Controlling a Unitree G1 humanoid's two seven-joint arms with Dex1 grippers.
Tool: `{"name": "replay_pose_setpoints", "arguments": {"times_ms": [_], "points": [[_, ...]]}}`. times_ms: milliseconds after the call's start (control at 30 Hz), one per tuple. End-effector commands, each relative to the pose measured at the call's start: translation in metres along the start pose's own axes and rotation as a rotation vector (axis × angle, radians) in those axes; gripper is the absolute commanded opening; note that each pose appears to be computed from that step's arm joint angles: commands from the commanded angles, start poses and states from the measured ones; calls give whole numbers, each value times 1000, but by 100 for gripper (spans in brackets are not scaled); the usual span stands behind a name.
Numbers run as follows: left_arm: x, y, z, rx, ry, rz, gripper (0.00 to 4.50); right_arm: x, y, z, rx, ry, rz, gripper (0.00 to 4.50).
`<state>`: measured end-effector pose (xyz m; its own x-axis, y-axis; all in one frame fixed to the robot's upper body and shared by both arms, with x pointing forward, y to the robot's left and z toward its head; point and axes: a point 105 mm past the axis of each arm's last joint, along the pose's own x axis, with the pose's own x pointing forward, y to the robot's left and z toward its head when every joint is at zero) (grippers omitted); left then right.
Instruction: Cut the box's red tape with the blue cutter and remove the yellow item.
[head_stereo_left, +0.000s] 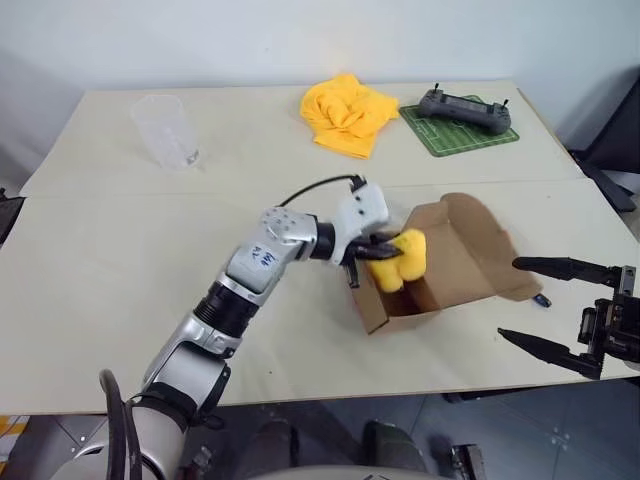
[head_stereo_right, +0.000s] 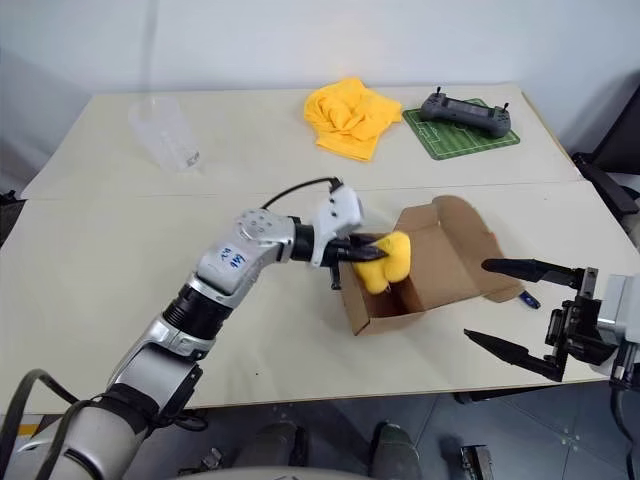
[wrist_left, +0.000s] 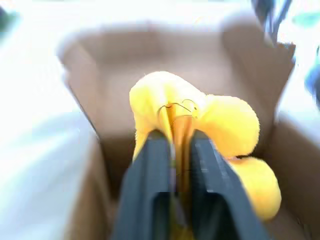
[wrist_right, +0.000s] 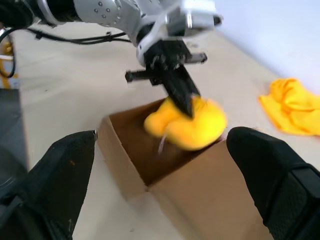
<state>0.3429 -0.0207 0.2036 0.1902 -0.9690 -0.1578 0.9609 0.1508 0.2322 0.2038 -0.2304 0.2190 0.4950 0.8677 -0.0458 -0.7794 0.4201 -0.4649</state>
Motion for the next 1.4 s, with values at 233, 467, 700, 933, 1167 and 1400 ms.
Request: {"name": "replay_pose_setpoints", "arguments": {"times_ms": [233,467,700,933,1167,1400], "points": [[-87,21,43,-75,-520,119,2,25,-7,4,-1,-135,-69,450],[-192,15,-3,-44,-378,489,2,60,-4,7,47,-248,-12,450],[-277,-28,-69,36,43,659,2,92,3,0,7,-217,113,450],[-283,-35,-82,-47,65,668,143,93,0,-13,1,-205,152,450],[-305,-43,-52,-102,-35,700,362,88,-11,-9,6,-188,155,450],[-352,-70,-73,-137,101,852,399,83,-20,-14,14,-167,151,450]]}}
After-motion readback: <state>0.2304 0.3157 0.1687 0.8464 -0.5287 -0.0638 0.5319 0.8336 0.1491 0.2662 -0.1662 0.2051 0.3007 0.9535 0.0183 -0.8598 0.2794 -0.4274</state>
